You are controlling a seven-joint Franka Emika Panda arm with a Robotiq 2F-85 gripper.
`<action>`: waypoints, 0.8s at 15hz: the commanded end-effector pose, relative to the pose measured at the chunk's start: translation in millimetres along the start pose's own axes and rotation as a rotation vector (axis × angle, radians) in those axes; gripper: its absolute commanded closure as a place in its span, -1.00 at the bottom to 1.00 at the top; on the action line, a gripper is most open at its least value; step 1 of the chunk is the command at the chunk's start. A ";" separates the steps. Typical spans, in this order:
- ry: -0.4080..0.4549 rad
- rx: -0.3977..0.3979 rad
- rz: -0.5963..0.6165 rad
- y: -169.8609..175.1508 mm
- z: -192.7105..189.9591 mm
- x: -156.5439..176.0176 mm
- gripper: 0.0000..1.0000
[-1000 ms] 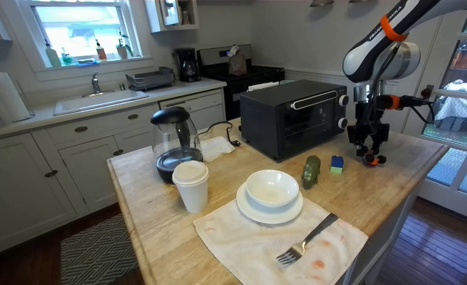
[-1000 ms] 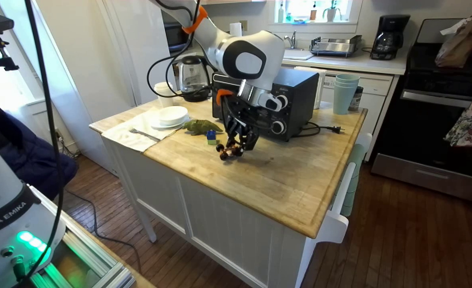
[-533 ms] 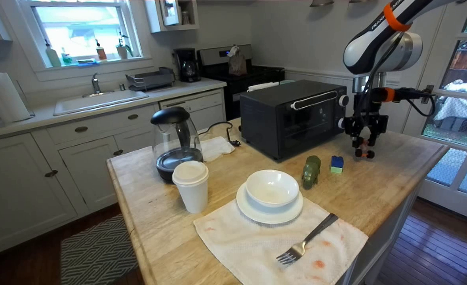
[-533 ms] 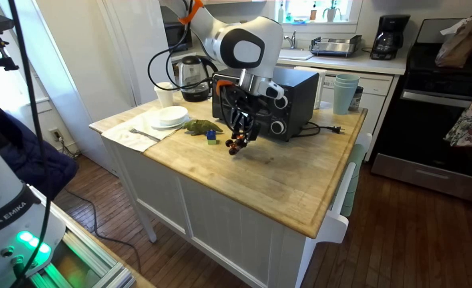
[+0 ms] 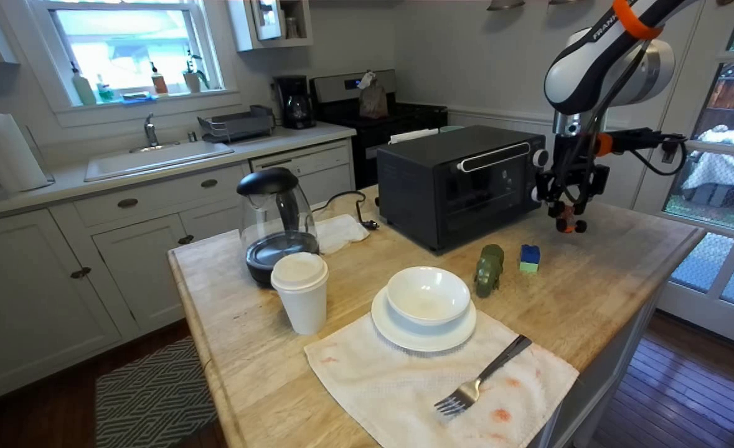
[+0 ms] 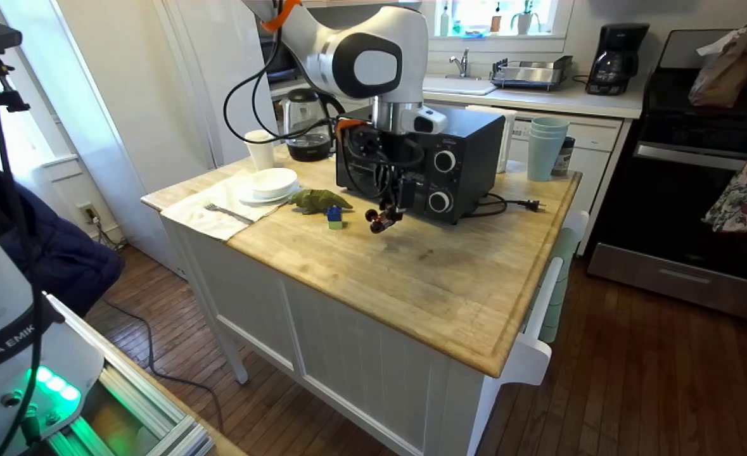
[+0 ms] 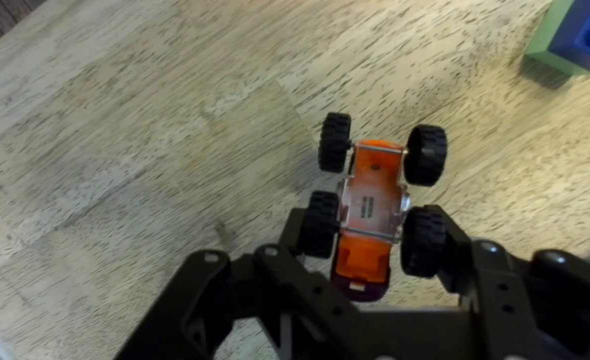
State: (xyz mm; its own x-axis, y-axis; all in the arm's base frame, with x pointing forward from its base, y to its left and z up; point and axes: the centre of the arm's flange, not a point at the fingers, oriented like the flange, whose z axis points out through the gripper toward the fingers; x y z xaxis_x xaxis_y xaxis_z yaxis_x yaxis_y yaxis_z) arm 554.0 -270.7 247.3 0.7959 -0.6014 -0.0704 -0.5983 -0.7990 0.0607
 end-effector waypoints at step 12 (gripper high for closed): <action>0.350 -0.188 0.196 6.2 12.9 -30.6 0.30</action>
State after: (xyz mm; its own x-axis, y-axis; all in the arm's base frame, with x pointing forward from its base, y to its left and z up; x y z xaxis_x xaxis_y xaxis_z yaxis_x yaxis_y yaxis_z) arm 536.1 -268.5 235.8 0.7001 -0.6709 0.2444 -0.7135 -0.6703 0.2040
